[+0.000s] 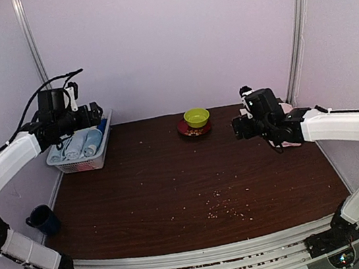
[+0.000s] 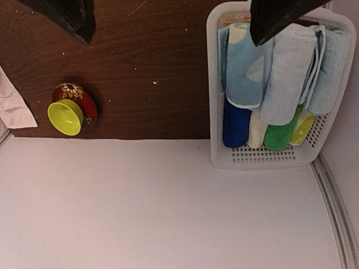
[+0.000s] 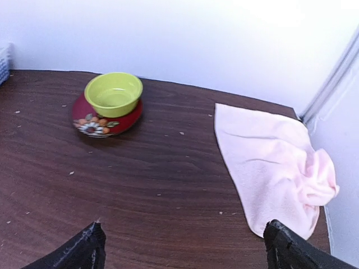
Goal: Roll the towels
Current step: Adjust the towel in the storage box, then move the towel to the center of the board.
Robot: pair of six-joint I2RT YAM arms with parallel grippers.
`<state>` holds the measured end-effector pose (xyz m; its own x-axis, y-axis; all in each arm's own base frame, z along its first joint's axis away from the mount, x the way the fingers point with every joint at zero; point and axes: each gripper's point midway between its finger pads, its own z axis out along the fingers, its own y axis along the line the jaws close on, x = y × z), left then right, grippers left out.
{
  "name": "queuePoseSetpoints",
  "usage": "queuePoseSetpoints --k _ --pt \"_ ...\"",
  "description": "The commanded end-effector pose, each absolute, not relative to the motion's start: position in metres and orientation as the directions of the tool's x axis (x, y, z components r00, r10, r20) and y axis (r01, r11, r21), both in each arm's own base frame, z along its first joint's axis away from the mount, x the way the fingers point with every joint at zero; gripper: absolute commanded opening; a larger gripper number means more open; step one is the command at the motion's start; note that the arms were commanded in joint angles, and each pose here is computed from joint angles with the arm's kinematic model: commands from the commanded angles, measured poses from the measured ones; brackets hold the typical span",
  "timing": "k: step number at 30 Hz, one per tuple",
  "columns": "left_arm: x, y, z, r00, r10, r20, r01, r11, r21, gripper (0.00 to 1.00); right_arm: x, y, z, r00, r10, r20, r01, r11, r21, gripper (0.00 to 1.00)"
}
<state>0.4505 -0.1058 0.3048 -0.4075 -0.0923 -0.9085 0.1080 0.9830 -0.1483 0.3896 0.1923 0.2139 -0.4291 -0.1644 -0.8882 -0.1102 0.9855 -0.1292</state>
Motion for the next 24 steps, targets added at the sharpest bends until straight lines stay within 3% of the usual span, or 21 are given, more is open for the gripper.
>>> queuePoseSetpoints --k 1,7,12,24 --pt "0.416 -0.101 0.286 -0.393 -0.174 -0.903 0.117 0.964 -0.237 0.98 0.432 0.141 0.204 -0.493 -0.031 -0.87 0.1 0.991 -0.092 0.96" --pt "0.387 -0.132 0.227 -0.456 -0.271 -0.848 0.223 0.887 -0.403 0.98 0.465 0.1 0.154 -0.641 -0.026 -0.767 0.139 0.979 -0.149 0.89" --pt "0.37 -0.164 0.214 -0.456 -0.192 -0.869 0.249 0.91 -0.332 0.98 0.494 0.088 0.111 -0.731 -0.028 -0.682 0.149 0.968 -0.199 0.87" --pt "0.331 -0.229 0.183 -0.394 -0.056 -0.917 0.396 0.891 -0.224 0.98 0.538 0.074 0.053 -0.799 0.124 -0.588 0.2 0.978 -0.065 0.79"
